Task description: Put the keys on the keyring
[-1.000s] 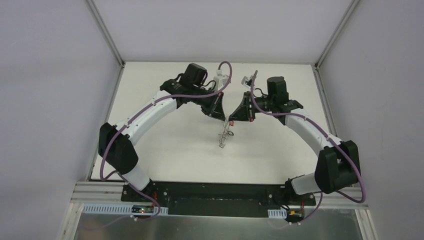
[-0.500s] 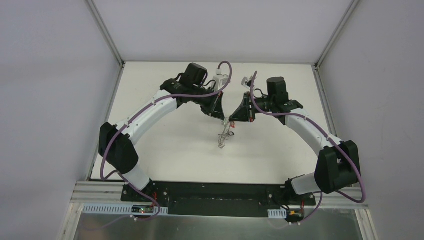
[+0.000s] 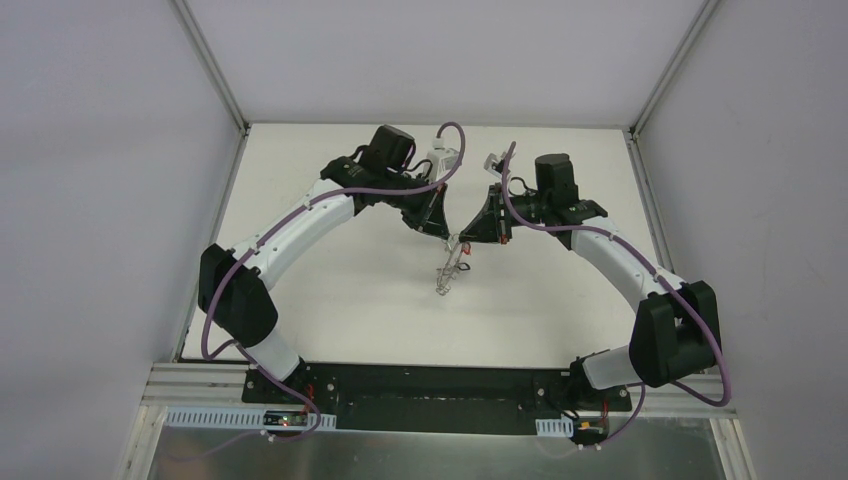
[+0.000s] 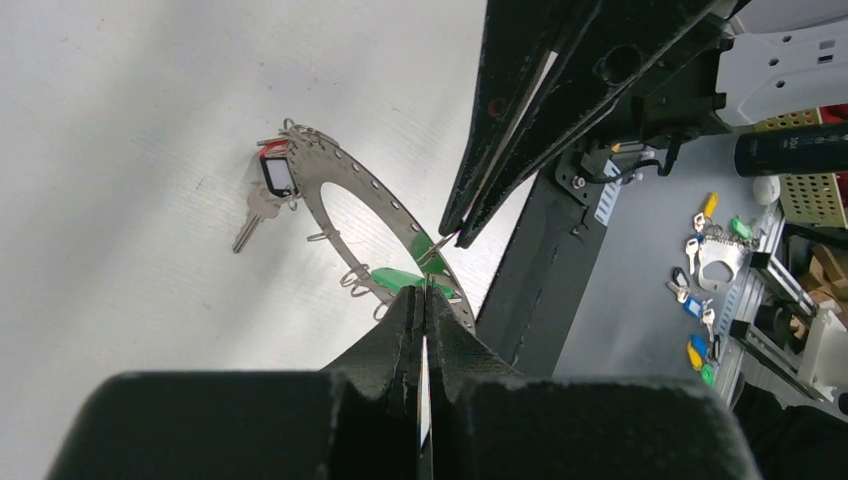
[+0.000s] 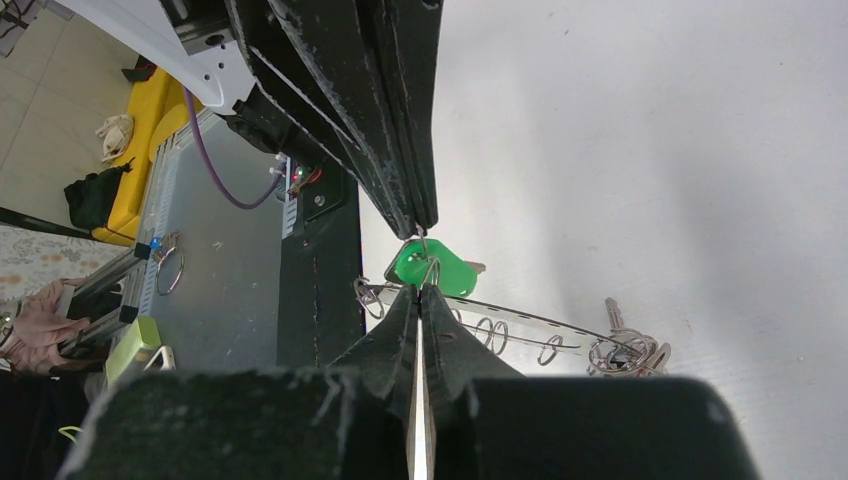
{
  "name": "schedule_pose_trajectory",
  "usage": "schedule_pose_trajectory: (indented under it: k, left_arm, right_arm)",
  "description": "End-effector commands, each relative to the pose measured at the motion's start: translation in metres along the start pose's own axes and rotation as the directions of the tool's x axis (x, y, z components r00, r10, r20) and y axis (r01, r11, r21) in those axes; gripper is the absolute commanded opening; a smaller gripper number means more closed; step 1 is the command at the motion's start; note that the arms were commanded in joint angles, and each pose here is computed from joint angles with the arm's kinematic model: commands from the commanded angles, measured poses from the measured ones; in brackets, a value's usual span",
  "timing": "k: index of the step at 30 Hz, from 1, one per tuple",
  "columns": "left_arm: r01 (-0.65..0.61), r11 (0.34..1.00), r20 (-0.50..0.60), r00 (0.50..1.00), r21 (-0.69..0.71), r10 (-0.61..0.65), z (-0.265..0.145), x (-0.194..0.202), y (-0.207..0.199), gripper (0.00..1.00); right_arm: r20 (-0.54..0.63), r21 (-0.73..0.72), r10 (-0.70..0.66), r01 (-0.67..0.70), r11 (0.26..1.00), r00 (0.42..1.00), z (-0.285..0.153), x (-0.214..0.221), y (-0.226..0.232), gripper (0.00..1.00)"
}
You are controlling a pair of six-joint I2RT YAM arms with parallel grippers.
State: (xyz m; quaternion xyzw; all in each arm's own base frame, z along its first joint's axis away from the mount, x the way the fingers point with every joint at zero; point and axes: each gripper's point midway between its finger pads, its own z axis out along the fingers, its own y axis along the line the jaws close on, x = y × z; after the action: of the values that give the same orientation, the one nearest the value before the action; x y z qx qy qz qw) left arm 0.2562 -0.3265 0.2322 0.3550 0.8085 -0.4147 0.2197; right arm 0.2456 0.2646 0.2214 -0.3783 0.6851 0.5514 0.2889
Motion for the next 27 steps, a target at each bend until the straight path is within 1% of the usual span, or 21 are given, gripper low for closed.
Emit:
schedule_pose_trajectory:
  k: [1, 6, 20, 27]
  left_arm:
    - [-0.038, 0.997, 0.027, 0.999, 0.068, 0.036, -0.0080, -0.0143, -0.0179, 0.00]
    - [-0.052, 0.994, 0.026, 0.998, 0.097, 0.050, -0.0093, -0.0140, -0.0238, 0.00]
    - [-0.069, 0.996, 0.018, 0.998, 0.052, 0.068, -0.0092, -0.0099, -0.0151, 0.00]
    - [-0.064, 0.996, 0.016, 0.998, 0.057, 0.063, -0.0054, -0.0102, -0.0139, 0.00]
  right_arm:
    - [0.023, -0.045, -0.073, 0.073, 0.996, 0.997, -0.0037, -0.0102, 0.0130, 0.00]
    - [0.022, -0.049, -0.074, 0.075, 0.996, 0.997, -0.0036, -0.0099, 0.0134, 0.00]
    - [0.021, -0.053, -0.065, 0.066, 0.996, 0.998, -0.0031, -0.0108, 0.0134, 0.00]
    - [0.021, -0.055, -0.065, 0.066, 0.996, 0.998, -0.0033, -0.0112, 0.0138, 0.00]
